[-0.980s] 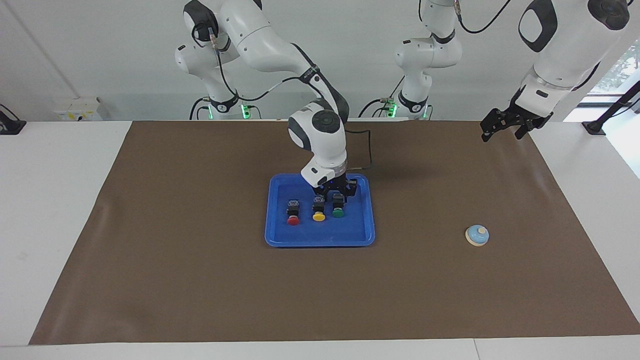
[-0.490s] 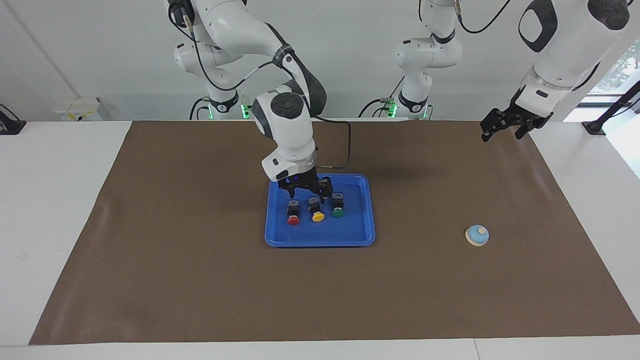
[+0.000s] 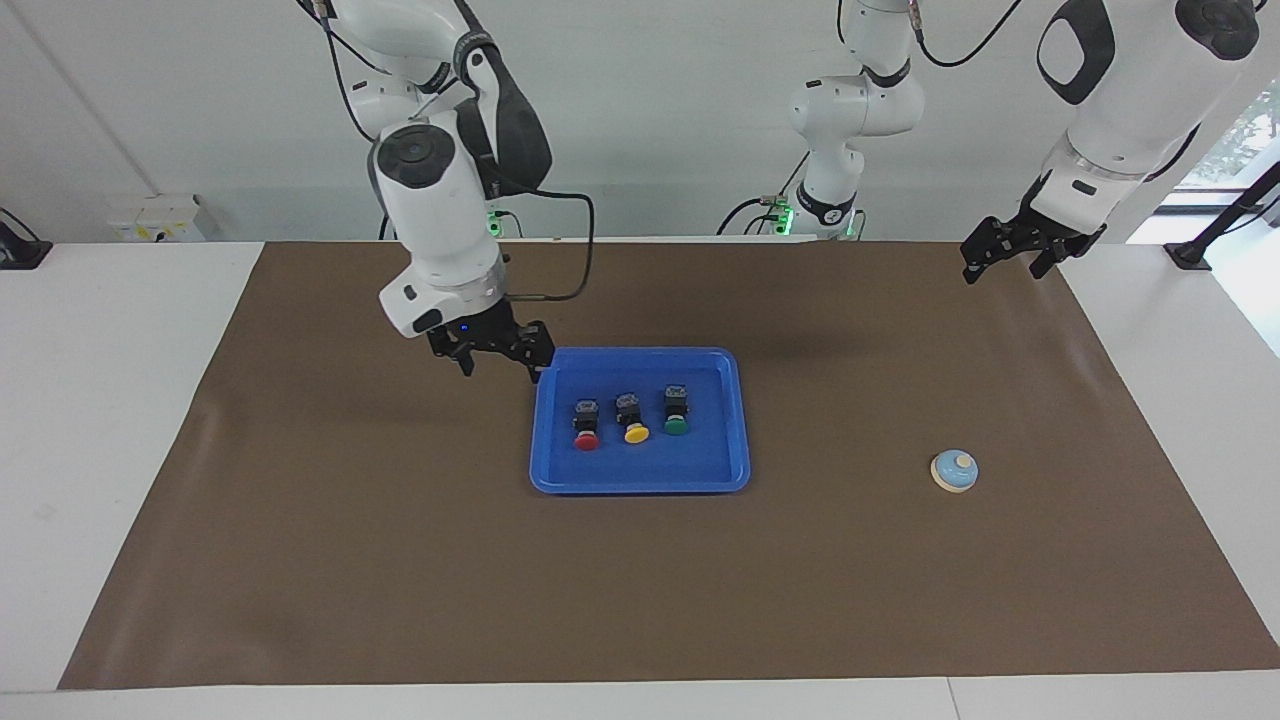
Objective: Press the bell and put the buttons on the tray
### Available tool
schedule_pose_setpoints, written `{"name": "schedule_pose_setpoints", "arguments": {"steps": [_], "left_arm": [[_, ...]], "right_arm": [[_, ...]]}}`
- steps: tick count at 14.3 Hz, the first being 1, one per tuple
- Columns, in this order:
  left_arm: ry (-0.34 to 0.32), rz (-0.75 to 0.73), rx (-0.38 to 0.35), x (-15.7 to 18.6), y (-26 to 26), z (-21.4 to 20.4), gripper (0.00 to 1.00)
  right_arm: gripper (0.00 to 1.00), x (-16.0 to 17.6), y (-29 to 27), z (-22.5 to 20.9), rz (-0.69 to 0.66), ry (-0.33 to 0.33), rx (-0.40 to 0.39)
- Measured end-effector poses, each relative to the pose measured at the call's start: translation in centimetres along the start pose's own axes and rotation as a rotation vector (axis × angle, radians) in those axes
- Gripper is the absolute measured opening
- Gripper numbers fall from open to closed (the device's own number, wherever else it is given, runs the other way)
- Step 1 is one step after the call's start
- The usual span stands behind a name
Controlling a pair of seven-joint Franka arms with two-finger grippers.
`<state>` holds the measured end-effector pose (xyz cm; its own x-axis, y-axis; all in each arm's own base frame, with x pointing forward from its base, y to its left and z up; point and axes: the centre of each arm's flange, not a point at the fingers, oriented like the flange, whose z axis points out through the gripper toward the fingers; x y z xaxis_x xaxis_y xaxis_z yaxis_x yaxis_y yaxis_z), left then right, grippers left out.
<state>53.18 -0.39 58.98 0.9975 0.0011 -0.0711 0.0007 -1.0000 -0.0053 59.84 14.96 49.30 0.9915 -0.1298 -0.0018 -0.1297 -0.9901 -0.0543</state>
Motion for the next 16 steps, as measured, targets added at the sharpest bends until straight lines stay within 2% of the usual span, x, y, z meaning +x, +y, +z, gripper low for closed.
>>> {"name": "schedule_pose_setpoints", "arguments": {"steps": [4,8,12,14,16], "left_arm": [[0.000,0.000,0.000,0.0,0.0,0.0,1.00],[0.000,0.000,0.000,0.0,0.0,0.0,1.00],[0.012,0.003,0.000,0.1,0.1,-0.1,1.00],[0.057,0.004,0.000,0.7,0.3,-0.2,1.00],[0.087,0.005,-0.001,1.2,0.3,0.9,0.81]], "right_arm": [[1.00,0.0,6.7,-3.2,-0.108,-0.034,-0.012],[1.00,-2.2,12.1,-7.3,-0.155,-0.085,-0.020],[1.00,-5.2,14.6,-11.5,-0.151,-0.136,-0.055],[1.00,-5.9,14.7,-13.2,-0.152,-0.125,-0.076],[1.00,-5.9,14.8,-13.8,-0.153,-0.111,-0.087]]}}
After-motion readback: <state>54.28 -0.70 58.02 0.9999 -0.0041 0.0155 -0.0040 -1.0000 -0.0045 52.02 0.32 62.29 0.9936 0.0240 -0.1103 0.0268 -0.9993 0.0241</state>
